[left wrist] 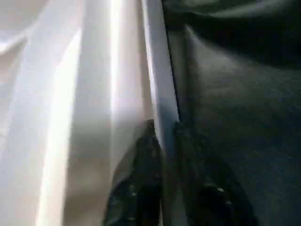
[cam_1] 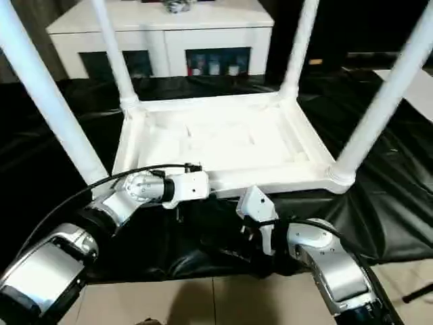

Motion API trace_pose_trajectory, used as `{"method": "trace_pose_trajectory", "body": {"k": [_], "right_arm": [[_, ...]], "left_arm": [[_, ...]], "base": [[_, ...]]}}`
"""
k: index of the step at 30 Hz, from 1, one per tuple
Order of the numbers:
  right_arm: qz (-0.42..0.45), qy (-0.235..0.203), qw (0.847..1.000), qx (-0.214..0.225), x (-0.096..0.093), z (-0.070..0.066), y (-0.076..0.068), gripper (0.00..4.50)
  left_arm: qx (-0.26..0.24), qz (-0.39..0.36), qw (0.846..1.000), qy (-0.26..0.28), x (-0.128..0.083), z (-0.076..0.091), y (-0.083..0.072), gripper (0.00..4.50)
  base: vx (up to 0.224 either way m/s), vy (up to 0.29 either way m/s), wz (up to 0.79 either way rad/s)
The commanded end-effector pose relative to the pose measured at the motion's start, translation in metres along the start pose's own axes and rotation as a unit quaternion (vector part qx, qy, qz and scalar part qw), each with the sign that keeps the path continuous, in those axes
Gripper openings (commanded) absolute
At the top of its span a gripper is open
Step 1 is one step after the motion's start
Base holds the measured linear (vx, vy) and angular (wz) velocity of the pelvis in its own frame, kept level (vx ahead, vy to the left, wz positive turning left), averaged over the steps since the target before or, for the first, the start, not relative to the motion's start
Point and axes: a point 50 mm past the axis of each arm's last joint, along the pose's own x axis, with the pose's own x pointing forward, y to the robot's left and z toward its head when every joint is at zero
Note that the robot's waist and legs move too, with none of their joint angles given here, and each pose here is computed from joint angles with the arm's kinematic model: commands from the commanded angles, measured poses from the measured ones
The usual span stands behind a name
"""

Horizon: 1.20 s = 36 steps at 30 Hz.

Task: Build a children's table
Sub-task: Rotate table base

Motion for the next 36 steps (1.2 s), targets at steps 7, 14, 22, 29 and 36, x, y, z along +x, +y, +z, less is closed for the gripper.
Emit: {"method": "trace_pose_trajectory", "body": {"k": [7, 14, 22, 29, 36], "right_arm": [[-0.006, 0.003, 1.000, -0.017, 0.002, 0.005, -0.004, 3.86], [-0.048, 0.024, 0.998, -0.026, 0.008, 0.003, -0.018, 3.86], [-0.150, 0.063, 0.986, -0.030, 0.010, -0.001, -0.051, 3.86], [-0.227, 0.141, 0.964, -0.018, 0.013, -0.016, -0.087, 3.86], [-0.264, 0.192, 0.945, -0.024, 0.014, -0.026, -0.108, 3.86]], "left_arm": [[-0.062, 0.096, 0.990, -0.077, -0.040, -0.003, 0.032, 1.49], [-0.155, 0.076, 0.970, -0.172, -0.060, 0.005, 0.015, 1.56], [-0.224, 0.005, 0.963, -0.148, -0.096, -0.002, -0.036, 1.56], [-0.299, -0.001, 0.953, -0.046, -0.146, -0.025, -0.075, 1.56], [-0.322, 0.074, 0.943, 0.037, -0.184, -0.047, -0.072, 1.56]], "base": [[0.000, 0.000, 0.00], [0.000, 0.000, 0.00], [0.000, 0.000, 0.00], [0.000, 0.000, 0.00], [0.000, 0.000, 0.00]]}}
